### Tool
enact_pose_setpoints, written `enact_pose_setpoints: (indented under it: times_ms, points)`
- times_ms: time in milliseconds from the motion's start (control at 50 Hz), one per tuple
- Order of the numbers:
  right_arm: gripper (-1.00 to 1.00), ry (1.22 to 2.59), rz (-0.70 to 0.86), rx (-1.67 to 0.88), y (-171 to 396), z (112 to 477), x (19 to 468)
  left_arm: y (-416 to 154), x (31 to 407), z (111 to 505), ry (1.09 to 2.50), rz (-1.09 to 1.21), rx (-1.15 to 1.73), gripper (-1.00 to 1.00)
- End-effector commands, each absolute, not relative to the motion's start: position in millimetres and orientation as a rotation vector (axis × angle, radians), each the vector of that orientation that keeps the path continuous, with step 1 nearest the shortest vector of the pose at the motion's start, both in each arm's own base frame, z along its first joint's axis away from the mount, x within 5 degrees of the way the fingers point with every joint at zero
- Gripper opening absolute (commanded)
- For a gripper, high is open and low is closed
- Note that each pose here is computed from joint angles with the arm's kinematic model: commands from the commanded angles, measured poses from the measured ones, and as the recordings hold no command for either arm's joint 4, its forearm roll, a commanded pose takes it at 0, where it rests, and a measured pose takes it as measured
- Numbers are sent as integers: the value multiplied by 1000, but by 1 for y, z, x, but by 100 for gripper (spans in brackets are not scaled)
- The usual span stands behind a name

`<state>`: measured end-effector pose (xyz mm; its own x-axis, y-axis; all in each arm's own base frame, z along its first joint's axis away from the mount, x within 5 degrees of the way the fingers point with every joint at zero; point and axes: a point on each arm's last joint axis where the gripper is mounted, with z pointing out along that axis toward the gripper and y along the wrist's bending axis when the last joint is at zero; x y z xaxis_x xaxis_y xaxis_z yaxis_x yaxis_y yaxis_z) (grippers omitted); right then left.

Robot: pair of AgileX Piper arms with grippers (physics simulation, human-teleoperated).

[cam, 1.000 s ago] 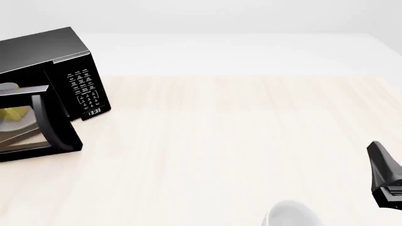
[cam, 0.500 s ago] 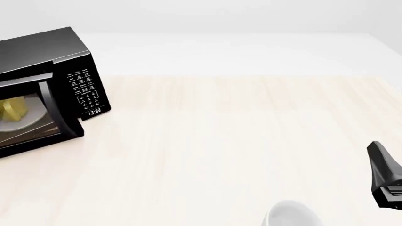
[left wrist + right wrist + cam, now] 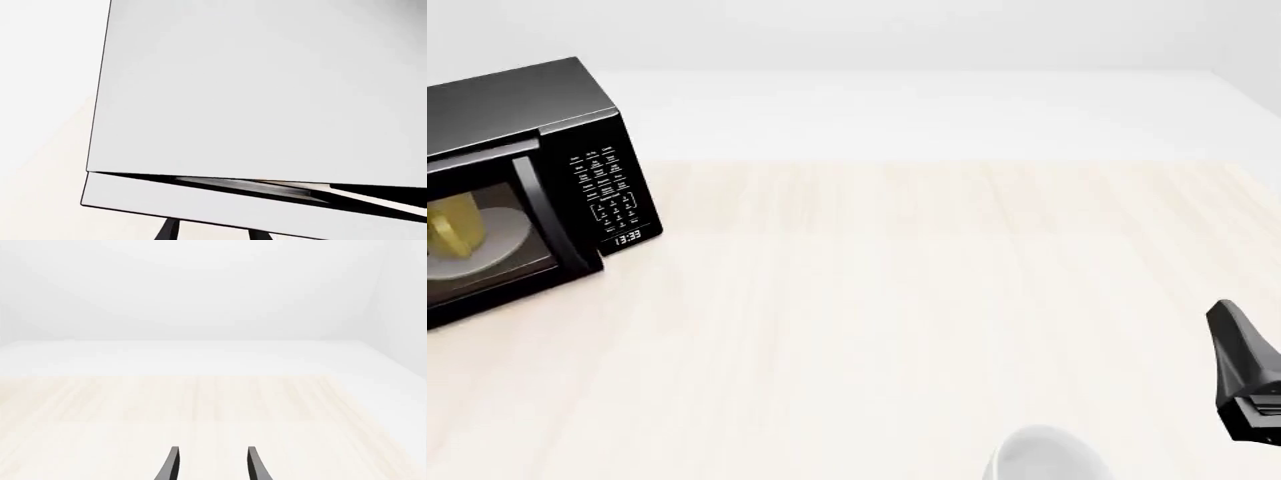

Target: Put the yellow and white mug in the microwave and close it.

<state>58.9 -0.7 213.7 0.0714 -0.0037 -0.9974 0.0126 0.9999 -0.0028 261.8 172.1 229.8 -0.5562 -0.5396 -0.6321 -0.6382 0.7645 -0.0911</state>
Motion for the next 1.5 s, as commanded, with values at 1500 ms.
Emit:
enact_pose_setpoints:
  times_ms: [1500]
  points:
    - [100,1499,-12,8,-1,214,59,140,203,299,2128,166,-987,100]
